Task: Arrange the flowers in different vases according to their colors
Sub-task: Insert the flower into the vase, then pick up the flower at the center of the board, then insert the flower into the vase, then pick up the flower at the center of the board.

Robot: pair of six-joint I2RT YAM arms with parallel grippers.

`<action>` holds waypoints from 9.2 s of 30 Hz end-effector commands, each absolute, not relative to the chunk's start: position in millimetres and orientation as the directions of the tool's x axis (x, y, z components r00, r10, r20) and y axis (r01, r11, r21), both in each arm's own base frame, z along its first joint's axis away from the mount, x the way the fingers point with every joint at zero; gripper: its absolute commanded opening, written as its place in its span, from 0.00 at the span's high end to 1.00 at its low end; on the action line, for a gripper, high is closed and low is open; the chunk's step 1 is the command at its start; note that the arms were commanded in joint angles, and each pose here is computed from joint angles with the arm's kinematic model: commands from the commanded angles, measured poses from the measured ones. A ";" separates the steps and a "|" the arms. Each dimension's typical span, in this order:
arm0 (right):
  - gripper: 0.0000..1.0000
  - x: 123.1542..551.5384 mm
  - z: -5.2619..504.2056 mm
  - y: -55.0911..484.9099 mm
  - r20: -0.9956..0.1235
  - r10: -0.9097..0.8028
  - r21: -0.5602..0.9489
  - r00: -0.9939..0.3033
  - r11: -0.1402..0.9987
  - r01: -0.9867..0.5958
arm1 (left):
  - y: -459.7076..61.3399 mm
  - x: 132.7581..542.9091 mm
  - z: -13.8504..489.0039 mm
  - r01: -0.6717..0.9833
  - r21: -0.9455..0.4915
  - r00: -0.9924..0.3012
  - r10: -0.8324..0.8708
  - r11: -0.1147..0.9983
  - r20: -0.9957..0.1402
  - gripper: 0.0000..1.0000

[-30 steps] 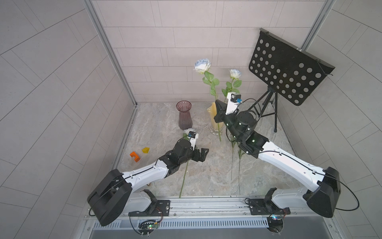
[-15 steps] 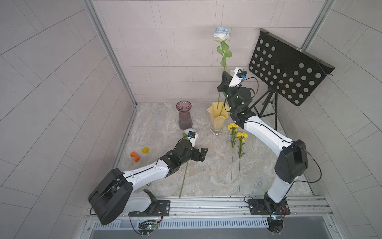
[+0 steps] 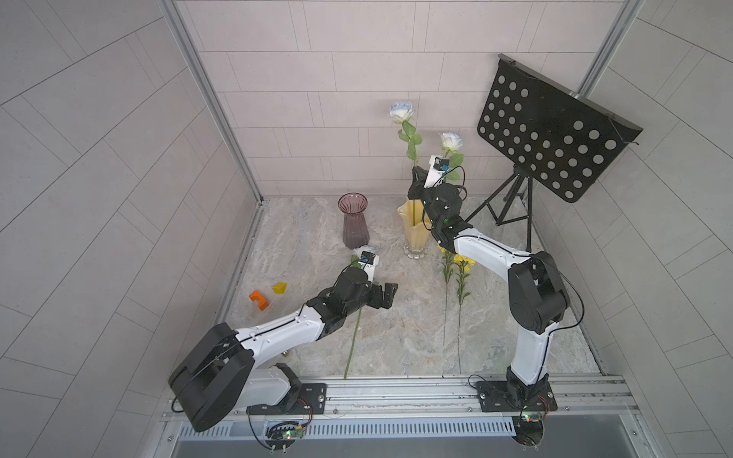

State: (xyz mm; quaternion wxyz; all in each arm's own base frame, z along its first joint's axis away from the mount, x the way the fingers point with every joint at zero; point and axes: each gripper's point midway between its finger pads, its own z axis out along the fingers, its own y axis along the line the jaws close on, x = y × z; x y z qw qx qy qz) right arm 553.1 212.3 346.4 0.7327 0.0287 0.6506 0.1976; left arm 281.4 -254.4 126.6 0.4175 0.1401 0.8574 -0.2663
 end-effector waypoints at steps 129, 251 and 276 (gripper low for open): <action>1.00 274.5 20.5 264.2 -0.412 -0.210 -0.035 -0.887 0.976 -0.215 | -142.8 299.6 155.9 0.047 -0.382 -0.455 -0.321 0.923 -0.830 0.00; 0.57 248.6 27.3 90.1 -0.380 0.156 0.074 -0.912 0.988 0.138 | -147.9 293.4 158.5 0.076 -0.409 -0.414 -0.345 0.909 -0.843 0.00; 1.00 253.9 35.8 86.9 -0.403 0.175 0.067 -0.898 0.985 0.162 | -36.1 274.2 154.0 -0.536 -0.345 -0.175 -0.501 0.770 -0.847 0.00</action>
